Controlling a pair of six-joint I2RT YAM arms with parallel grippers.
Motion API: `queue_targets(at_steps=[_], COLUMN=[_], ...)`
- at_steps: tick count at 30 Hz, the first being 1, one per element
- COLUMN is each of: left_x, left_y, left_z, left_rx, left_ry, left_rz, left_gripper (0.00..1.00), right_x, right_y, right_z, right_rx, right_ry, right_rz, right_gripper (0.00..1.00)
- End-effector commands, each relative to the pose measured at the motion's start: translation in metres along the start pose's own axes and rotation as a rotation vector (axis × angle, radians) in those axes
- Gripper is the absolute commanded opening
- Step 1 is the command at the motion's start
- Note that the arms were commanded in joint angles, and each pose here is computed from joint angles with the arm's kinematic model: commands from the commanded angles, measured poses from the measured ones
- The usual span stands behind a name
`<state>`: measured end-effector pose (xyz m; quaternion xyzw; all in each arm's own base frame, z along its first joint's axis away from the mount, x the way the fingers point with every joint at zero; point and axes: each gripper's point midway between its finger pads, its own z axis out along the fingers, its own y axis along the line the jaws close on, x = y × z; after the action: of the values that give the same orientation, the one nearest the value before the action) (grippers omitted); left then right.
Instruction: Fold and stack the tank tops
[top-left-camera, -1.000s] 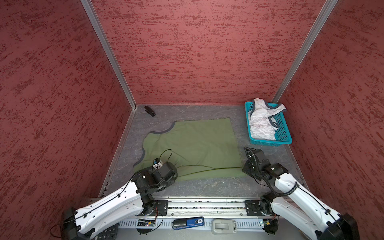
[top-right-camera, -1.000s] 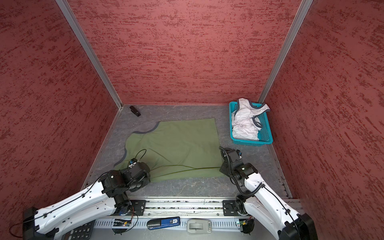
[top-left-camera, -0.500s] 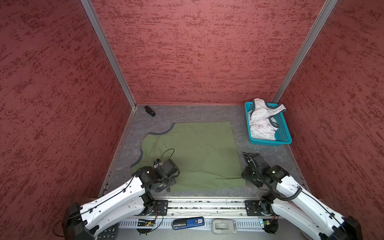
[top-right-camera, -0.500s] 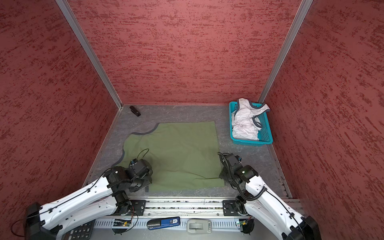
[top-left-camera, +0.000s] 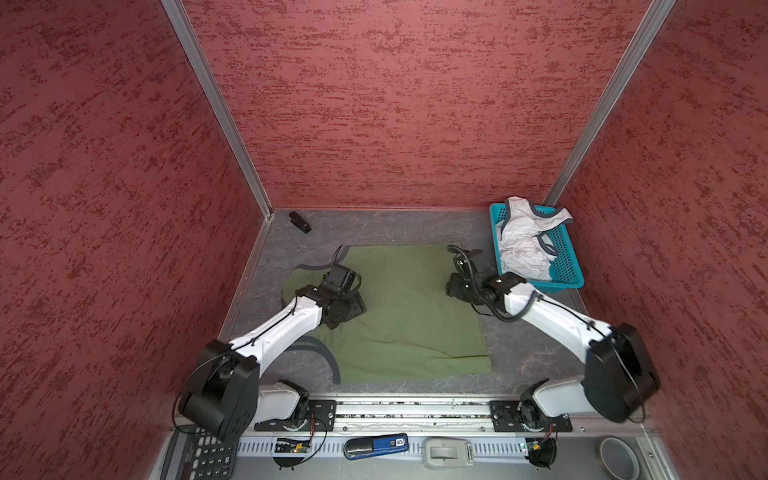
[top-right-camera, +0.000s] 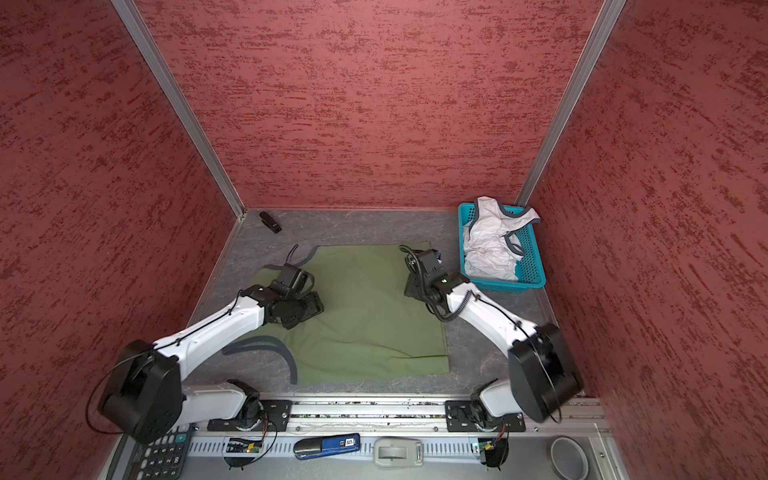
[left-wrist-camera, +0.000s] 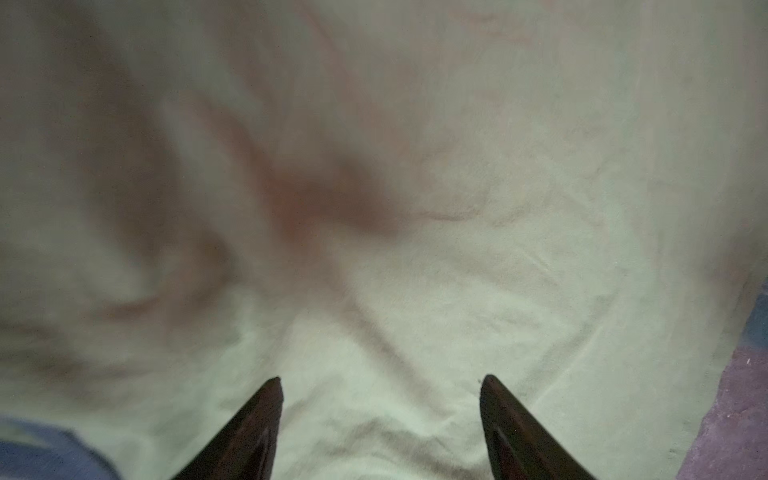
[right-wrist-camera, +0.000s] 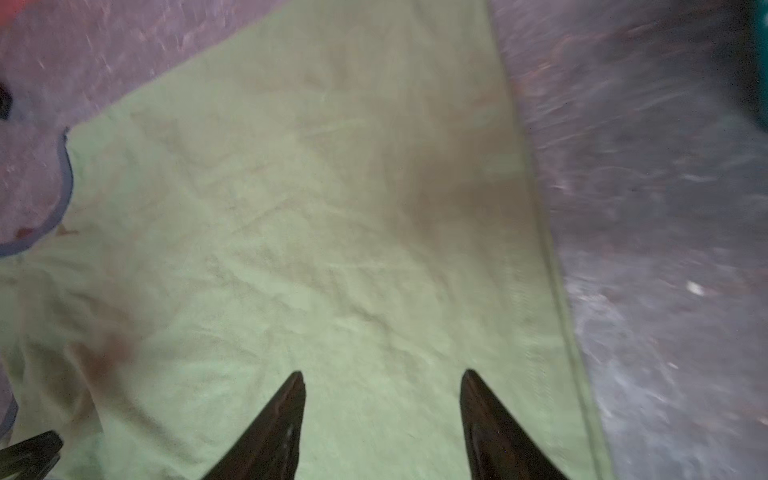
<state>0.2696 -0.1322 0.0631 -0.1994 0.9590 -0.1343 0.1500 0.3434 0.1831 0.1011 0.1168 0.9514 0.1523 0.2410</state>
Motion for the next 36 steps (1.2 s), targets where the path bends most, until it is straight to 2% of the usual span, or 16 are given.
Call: queue_targets(at_steps=[1, 5, 9, 13, 15, 19, 23, 26, 31, 36], left_x=[-0.011, 0.0, 0.009, 0.009, -0.001, -0.052, -0.123, -0.169, -0.213, -0.226], left_y=[-0.03, -0.025, -0.02, -0.026, -0.028, -0.012, 0.034, 0.068, 0.112, 0.133], left_z=[0.01, 0.028, 0.038, 0.036, 0.027, -0.002, -0.031, -0.036, -0.012, 0.015], left_rx=[0.101, 0.089, 0.083, 0.103, 0.104, 0.109, 0.004, -0.051, -0.174, -0.224], left_ry=[-0.011, 0.028, 0.061, 0.074, 0.05, -0.072, -0.211, -0.293, -0.274, -0.209], left_rz=[0.052, 0.054, 0.059, 0.081, 0.085, -0.009, -0.181, -0.288, -0.375, -0.389], left_gripper=[0.79, 0.81, 0.85, 0.94, 0.95, 0.96, 0.94, 0.91, 0.84, 0.78], right_x=[-0.013, -0.012, -0.007, 0.002, 0.004, 0.009, 0.009, 0.005, 0.0, 0.0], right_y=[0.027, 0.027, 0.009, -0.02, -0.038, -0.073, -0.09, -0.088, -0.08, -0.079], right_z=[0.029, 0.062, 0.083, 0.095, 0.096, 0.097, 0.096, 0.095, 0.093, 0.092], right_rx=[-0.059, -0.029, 0.019, 0.018, 0.043, 0.104, 0.123, 0.113, 0.08, 0.073], right_ry=[0.013, 0.055, 0.096, 0.135, 0.132, 0.146, 0.136, 0.127, 0.118, 0.117], right_rz=[-0.067, -0.076, -0.053, 0.008, 0.034, 0.084, 0.111, 0.101, 0.088, 0.076], right_gripper=[0.61, 0.61, 0.6, 0.6, 0.6, 0.6, 0.6, 0.6, 0.6, 0.6])
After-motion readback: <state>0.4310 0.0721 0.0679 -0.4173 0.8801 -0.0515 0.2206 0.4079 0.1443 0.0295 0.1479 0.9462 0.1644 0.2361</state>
